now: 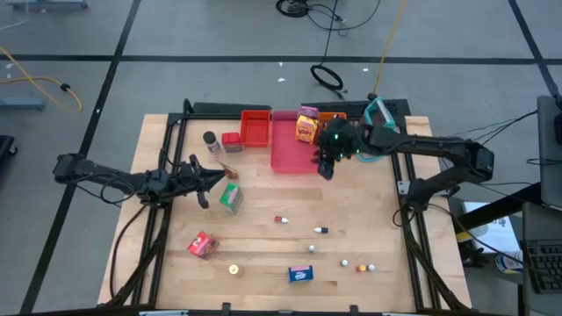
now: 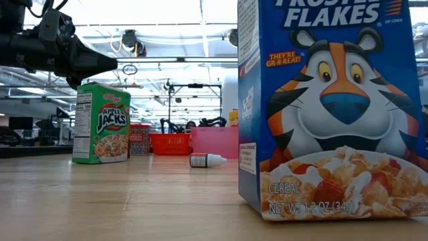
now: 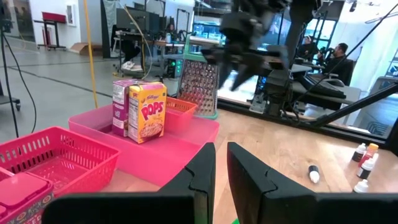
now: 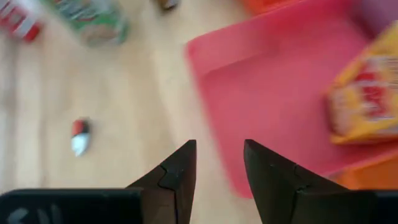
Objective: Pick & Place Kitchen Items
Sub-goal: Put the black food coloring bottle into the orange bin
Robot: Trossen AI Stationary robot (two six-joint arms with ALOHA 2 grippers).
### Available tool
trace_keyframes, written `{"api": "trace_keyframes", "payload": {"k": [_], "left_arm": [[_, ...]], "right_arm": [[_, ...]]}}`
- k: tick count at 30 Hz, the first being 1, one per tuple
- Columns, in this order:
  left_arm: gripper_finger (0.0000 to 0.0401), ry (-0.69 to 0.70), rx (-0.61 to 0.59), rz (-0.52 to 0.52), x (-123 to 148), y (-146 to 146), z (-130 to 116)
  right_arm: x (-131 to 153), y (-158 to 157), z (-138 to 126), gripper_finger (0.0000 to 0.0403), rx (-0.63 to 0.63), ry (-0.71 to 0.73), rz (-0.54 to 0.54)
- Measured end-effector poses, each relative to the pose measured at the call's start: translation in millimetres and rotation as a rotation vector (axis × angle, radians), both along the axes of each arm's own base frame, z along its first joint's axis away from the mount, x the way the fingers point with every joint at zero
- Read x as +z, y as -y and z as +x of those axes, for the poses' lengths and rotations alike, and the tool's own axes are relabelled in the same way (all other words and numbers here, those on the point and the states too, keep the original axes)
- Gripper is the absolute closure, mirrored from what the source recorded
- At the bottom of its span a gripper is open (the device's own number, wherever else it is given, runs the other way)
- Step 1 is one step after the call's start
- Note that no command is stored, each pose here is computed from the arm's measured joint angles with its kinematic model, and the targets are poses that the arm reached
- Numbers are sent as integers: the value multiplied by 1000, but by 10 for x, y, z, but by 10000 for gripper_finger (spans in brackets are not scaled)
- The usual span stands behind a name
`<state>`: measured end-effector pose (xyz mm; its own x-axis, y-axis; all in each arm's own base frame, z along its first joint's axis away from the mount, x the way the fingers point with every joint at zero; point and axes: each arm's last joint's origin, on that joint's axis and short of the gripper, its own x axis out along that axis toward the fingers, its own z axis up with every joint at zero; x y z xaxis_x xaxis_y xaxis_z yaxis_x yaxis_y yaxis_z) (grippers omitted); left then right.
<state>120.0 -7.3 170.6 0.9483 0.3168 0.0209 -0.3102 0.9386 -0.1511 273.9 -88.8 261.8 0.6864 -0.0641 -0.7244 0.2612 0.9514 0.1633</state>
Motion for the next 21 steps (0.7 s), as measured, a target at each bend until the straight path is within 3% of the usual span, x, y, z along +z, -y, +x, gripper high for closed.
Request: {"api": "trace_keyframes", "payload": {"k": [13, 21], "left_arm": [[361, 2, 0, -4, 0, 0, 0], [361, 3, -1, -8, 0, 0, 0]], "right_arm": [[-62, -1011, 37, 277, 257, -126, 93], [-243, -1457, -83, 277, 279, -188, 53]]}}
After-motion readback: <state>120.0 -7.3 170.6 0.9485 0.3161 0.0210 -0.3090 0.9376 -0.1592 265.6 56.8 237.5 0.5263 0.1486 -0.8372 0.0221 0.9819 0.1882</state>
